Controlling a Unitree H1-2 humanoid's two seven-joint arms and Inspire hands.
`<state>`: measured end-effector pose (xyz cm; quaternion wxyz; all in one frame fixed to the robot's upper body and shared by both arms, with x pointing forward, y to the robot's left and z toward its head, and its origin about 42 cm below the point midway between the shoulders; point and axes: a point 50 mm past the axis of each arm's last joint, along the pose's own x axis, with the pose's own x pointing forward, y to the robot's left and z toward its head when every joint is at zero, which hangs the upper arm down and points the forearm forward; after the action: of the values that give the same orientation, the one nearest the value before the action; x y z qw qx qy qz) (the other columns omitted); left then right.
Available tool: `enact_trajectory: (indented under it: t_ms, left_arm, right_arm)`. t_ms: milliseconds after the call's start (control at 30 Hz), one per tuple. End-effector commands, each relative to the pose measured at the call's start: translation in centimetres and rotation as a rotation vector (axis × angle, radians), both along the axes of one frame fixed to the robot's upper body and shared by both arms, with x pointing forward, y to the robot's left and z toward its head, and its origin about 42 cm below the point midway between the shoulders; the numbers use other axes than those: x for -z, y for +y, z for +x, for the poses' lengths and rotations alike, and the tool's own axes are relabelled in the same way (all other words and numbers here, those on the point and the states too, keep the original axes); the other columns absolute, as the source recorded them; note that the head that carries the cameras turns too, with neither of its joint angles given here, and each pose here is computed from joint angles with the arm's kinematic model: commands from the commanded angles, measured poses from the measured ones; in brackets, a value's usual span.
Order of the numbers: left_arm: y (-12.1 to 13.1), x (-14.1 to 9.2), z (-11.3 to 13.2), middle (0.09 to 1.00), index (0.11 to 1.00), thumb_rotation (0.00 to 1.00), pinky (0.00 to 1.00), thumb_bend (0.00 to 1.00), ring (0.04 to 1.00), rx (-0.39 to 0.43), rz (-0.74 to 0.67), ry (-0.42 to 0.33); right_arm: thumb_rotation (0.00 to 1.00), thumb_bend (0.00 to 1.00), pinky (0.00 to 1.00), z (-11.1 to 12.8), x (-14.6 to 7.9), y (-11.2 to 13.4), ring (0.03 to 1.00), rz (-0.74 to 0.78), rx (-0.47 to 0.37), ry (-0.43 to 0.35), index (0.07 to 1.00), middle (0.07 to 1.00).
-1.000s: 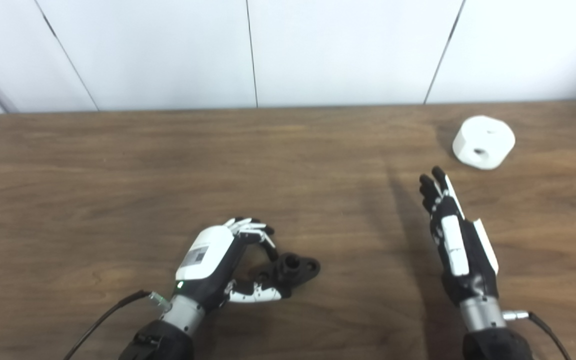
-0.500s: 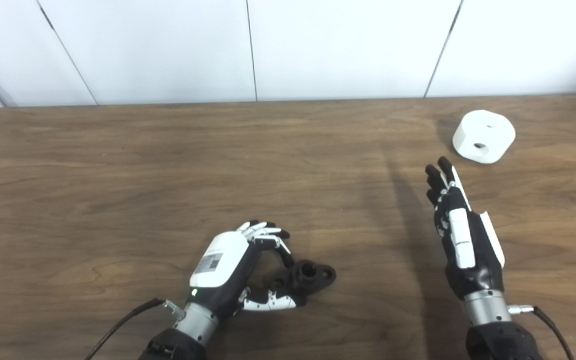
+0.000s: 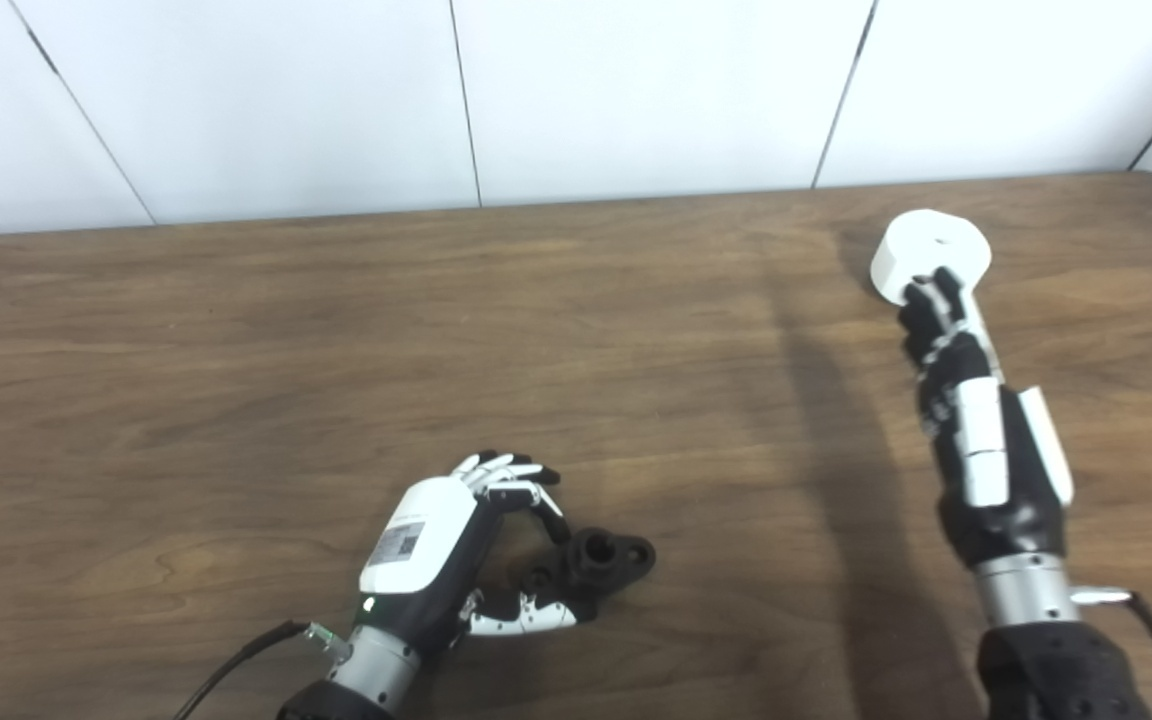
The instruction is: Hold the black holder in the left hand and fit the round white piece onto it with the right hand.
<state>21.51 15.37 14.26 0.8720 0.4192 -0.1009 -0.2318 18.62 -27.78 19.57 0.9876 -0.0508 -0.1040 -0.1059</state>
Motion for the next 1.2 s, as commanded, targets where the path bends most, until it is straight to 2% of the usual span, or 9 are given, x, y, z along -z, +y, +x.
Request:
enact_trajectory:
  t_ms: [0, 233, 333, 533, 667, 933, 1167]
  left_arm:
    - [0.2, 1.1, -0.5, 0.798, 0.488, 0.05, 0.92, 0.52, 0.881, 0.017, 0.024, 0.05]
    - [0.4, 1.3, -0.5, 0.799, 0.488, 0.05, 0.91, 0.52, 0.882, 0.02, 0.042, 0.054]
    - [0.5, 1.5, -0.5, 0.796, 0.488, 0.05, 0.91, 0.52, 0.881, 0.018, 0.043, 0.056]
    - [0.5, 1.9, -0.6, 0.799, 0.488, 0.05, 0.92, 0.52, 0.884, 0.016, 0.052, 0.064]
    - [0.5, 2.2, -0.6, 0.797, 0.488, 0.05, 0.92, 0.52, 0.882, 0.014, 0.062, 0.066]
    - [0.5, 3.2, -0.6, 0.784, 0.487, 0.05, 0.91, 0.52, 0.869, -0.01, 0.057, 0.082]
    - [0.7, 3.8, -0.6, 0.779, 0.487, 0.05, 0.91, 0.52, 0.865, -0.019, 0.07, 0.083]
  right_arm:
    - [0.99, 0.48, 1.0, -3.4, 0.4, -0.5, 0.959, -0.013, 0.041, 0.07, 0.997, 0.96]
    - [1.0, 0.48, 1.0, -1.8, -2.1, -2.5, 0.962, -0.117, 0.079, 0.042, 0.993, 0.948]
    - [1.0, 0.54, 1.0, -1.2, -3.1, -3.1, 0.951, -0.147, 0.085, 0.044, 0.984, 0.947]
    - [0.99, 0.52, 1.0, 0.4, -4.7, -4.4, 0.931, -0.203, 0.071, 0.004, 0.995, 0.958]
    - [1.0, 0.57, 1.0, 1.5, -5.8, -5.3, 0.951, -0.276, 0.078, -0.002, 1.0, 0.963]
    - [0.98, 0.59, 1.0, 3.1, -7.2, -5.8, 0.932, -0.281, 0.076, -0.03, 0.985, 0.95]
    - [1.0, 0.55, 1.0, 3.6, -7.6, -5.9, 0.951, -0.316, 0.072, -0.026, 0.984, 0.952]
